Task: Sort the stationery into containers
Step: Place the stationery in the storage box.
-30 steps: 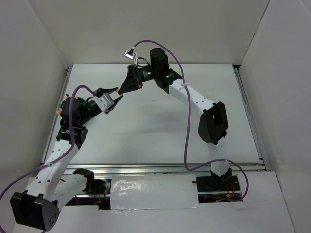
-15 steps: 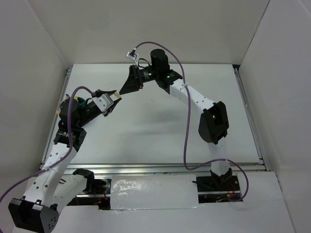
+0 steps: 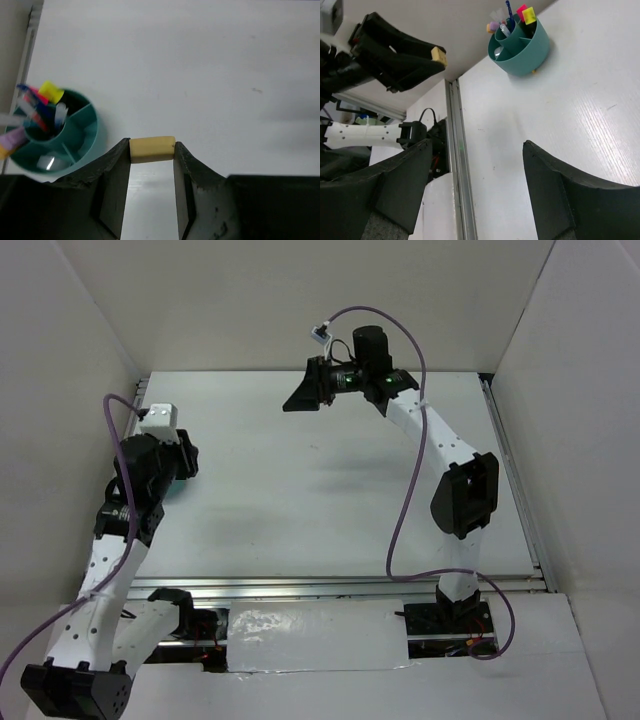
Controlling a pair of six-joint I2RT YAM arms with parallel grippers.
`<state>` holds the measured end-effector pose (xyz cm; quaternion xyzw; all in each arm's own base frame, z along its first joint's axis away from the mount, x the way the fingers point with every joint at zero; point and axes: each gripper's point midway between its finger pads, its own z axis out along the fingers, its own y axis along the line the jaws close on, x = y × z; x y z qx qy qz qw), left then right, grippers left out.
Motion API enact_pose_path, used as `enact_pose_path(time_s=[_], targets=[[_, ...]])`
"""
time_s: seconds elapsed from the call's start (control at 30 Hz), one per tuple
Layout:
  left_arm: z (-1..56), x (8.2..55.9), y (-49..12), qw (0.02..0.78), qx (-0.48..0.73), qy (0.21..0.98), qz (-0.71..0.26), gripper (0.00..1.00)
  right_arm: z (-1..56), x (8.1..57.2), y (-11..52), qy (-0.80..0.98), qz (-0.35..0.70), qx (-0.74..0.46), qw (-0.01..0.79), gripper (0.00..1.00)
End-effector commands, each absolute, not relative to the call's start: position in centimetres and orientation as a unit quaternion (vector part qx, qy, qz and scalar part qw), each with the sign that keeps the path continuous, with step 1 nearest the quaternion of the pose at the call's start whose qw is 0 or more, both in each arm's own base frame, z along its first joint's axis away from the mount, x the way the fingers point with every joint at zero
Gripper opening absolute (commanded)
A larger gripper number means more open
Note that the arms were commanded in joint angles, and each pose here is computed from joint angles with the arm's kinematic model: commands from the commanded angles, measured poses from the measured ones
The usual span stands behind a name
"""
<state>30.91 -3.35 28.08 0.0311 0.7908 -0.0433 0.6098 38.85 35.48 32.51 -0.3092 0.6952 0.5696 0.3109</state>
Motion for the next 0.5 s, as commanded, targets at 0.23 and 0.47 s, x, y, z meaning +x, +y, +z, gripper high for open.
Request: enact_pose_path(time_s=[0.23,0.47], targets=[[24.2,30.3,2.4,0.501,-0.221,0.837,0.004,0.05,33.1,37.0,34.7,0.697,0.534,-0.339,0.337,0.79],[21.3,30.5,5.4,0.419,-0.301,0.857,0.023,0.06,33.0,37.6,33.9,0.704,0.519,-0.337,0.348,0.78]])
